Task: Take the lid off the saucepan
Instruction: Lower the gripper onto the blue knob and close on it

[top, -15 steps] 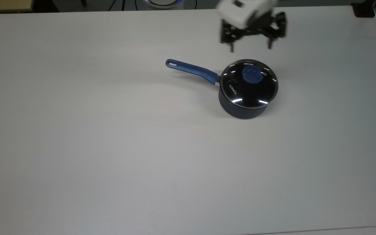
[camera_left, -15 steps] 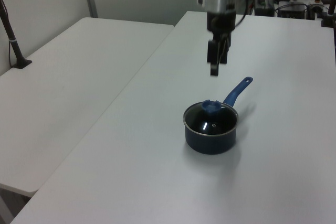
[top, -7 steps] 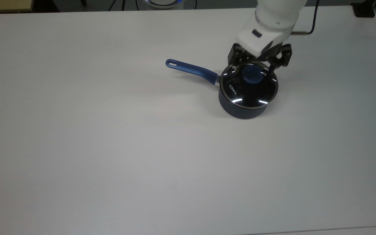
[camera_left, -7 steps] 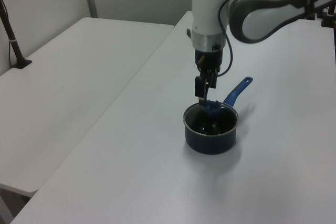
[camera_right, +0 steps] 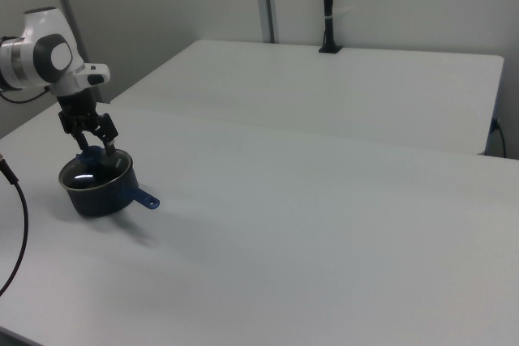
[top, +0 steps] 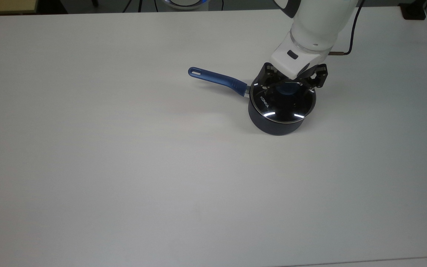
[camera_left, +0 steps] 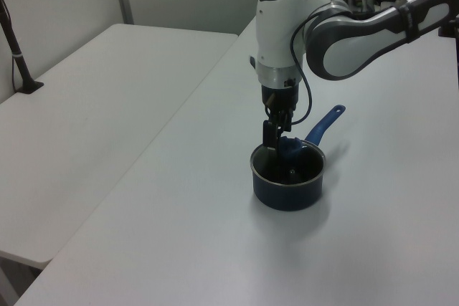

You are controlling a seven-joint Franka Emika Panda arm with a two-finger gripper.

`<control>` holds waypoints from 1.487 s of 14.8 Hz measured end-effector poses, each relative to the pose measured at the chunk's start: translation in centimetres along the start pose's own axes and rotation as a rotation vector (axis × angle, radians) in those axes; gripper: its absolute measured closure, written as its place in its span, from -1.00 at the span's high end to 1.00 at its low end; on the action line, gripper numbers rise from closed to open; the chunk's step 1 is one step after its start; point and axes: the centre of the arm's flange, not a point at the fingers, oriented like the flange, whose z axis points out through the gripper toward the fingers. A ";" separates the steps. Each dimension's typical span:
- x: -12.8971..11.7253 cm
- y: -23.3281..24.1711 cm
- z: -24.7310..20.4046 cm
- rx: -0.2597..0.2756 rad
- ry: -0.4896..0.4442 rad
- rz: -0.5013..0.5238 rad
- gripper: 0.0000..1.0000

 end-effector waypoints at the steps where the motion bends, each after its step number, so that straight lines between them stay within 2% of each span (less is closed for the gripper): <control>1: 0.0 0.0 -0.1 0.001 0.002 -0.001 1.00; 10: -1.1 0.0 -0.9 -0.016 -0.050 -0.086 1.00; 13: -1.3 -0.4 -0.9 -0.014 -0.050 -0.094 0.91; 15: -1.3 -0.4 -0.9 -0.014 -0.051 -0.094 0.73; 22: -1.6 -1.0 -0.8 -0.011 -0.054 -0.104 0.79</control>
